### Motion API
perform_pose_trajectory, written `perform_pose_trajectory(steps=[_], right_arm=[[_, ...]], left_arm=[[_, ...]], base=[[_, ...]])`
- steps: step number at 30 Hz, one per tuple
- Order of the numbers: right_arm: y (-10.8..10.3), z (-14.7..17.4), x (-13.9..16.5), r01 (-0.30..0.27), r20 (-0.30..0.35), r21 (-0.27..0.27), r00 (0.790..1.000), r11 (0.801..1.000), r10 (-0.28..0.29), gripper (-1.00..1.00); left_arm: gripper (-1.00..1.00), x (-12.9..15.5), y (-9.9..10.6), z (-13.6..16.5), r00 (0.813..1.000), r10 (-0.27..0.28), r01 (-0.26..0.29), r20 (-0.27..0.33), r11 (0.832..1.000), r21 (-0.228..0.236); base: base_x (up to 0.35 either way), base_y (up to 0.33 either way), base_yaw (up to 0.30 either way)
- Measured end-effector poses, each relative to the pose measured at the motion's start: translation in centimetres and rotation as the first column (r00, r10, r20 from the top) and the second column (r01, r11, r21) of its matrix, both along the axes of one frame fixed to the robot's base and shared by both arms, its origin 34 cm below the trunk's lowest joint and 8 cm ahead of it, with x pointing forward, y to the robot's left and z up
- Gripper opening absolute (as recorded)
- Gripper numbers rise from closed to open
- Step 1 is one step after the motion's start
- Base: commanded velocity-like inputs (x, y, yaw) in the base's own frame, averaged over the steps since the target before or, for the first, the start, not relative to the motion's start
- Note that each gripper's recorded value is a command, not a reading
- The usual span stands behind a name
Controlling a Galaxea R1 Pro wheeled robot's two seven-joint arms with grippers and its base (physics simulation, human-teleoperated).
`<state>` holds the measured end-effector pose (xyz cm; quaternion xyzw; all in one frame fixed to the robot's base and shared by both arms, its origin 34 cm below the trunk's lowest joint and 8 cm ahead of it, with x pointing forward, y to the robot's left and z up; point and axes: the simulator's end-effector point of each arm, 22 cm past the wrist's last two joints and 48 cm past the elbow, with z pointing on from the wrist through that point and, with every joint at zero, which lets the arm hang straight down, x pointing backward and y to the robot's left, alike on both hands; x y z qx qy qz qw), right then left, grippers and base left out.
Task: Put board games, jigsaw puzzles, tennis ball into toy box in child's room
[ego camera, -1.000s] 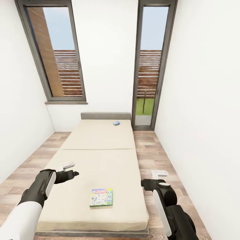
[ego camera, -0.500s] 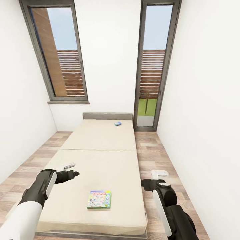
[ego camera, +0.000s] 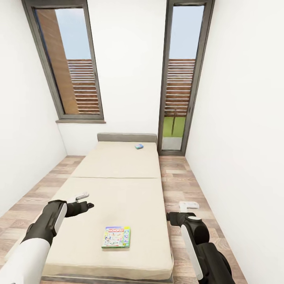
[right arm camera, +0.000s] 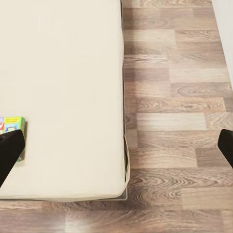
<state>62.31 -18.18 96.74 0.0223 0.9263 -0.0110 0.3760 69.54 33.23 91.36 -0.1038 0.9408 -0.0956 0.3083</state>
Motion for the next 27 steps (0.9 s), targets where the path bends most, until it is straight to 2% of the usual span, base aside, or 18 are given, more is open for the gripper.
perform_pose_trajectory(steps=[8, 17, 27], right_arm=[[0.01, -0.02, -0.02, 0.000, -0.001, 0.000, 1.000, 1.000, 0.000, 1.00], [0.03, -0.01, -0.03, 0.000, -0.001, 0.001, 1.000, 1.000, 0.000, 1.00], [0.15, 0.36, -0.01, -0.002, 0.006, 0.008, 1.000, 1.000, 0.002, 1.00]], left_arm=[[1.00, 0.00, 0.00, 0.01, 1.000, 0.000, 0.000, 0.000, 1.000, 0.000], [1.00, -0.01, -0.01, 0.02, 1.000, 0.000, 0.000, 0.000, 1.000, 0.000], [1.00, 0.07, -0.02, 0.50, 1.000, -0.001, 0.001, 0.009, 1.000, 0.001]], base=[[0.012, 0.000, 0.000], [0.205, 0.000, -0.007], [0.041, -0.001, -0.151]])
